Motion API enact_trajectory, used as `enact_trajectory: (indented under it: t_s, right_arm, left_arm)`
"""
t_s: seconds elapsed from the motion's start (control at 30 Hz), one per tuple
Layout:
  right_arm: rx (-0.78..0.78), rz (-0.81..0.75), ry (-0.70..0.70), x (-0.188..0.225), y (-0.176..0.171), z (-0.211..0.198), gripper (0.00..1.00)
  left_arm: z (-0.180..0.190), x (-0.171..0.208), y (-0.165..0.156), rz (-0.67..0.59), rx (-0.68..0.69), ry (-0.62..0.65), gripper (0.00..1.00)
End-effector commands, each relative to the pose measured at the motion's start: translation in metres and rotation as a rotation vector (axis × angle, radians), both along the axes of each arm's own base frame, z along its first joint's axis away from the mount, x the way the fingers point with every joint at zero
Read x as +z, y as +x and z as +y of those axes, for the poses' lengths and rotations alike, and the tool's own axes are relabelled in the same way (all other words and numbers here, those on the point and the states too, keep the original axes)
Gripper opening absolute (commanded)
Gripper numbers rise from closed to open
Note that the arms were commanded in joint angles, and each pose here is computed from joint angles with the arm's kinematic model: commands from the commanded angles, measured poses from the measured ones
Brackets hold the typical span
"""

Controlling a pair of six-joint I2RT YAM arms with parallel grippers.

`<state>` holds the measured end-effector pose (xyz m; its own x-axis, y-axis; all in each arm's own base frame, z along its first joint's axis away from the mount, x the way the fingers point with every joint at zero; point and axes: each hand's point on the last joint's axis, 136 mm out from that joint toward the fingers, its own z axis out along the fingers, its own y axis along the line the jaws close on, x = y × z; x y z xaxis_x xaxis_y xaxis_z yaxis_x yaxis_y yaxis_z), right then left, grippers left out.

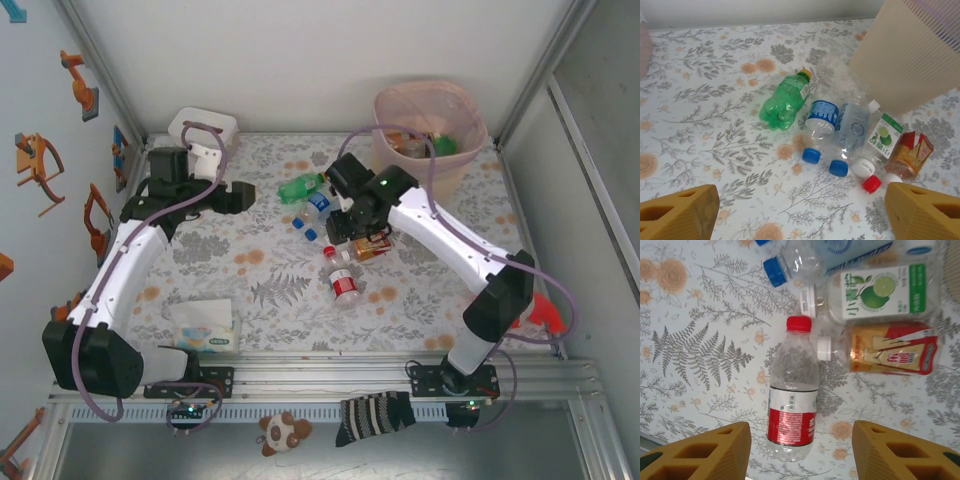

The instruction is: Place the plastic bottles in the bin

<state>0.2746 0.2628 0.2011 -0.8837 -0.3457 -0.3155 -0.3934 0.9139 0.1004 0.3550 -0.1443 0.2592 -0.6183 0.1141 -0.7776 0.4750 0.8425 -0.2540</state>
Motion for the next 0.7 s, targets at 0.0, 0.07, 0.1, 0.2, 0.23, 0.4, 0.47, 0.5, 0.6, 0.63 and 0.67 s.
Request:
enact_trajectory:
  t_s: [0.0, 0.07, 0.1, 0.2, 0.23, 0.4, 0.47, 0.5, 0.6, 0.63, 0.67]
  right_arm:
    - [-0.067, 0.031, -0.014, -0.022, -0.002, 0.008, 0.55]
    - [-0.074, 0.058, -0.012, -0.034, -0.006, 0.013, 0.56]
    - [-0.069, 0.073, -0.008, -0.041, -0.008, 0.017, 0.56]
    - [-0.057, 0.123, -0.009, -0.062, -0.013, 0.025, 0.56]
    - [-0.051, 0.137, -0.016, -0.069, -0.015, 0.027, 0.57]
    - [-0.035, 0.183, -0.069, -0.098, -0.023, 0.027, 0.59]
    - [-0.035, 0.196, -0.092, -0.108, -0.025, 0.025, 0.61]
    - [-0.036, 0.203, -0.105, -0.113, -0.025, 0.023, 0.63]
    - [-0.039, 0.225, -0.135, -0.124, -0.028, 0.019, 0.66]
    - [-0.038, 0.231, -0.141, -0.128, -0.029, 0.018, 0.66]
    - [-0.040, 0.238, -0.151, -0.131, -0.030, 0.017, 0.67]
  left_arm:
    - [0.006, -0.003, -0.003, -0.013, 0.010, 0.007, 0.86]
    - [0.003, -0.002, -0.005, -0.003, -0.001, -0.013, 0.85]
    - [0.003, -0.001, -0.006, -0.003, -0.004, -0.013, 0.85]
    - [0.006, -0.001, -0.007, -0.008, 0.013, 0.001, 0.85]
    - [0.007, -0.001, -0.007, -0.007, 0.018, 0.006, 0.85]
    - [0.008, 0.001, -0.008, 0.003, 0.016, 0.008, 0.86]
    - [0.007, 0.001, -0.009, 0.003, 0.014, 0.004, 0.86]
    - [0.008, 0.001, -0.009, 0.004, 0.015, 0.004, 0.86]
    - [0.009, 0.000, -0.009, -0.003, 0.022, 0.010, 0.86]
    - [0.010, 0.000, -0.009, -0.004, 0.025, 0.013, 0.86]
    - [0.011, 0.000, -0.009, -0.004, 0.029, 0.015, 0.86]
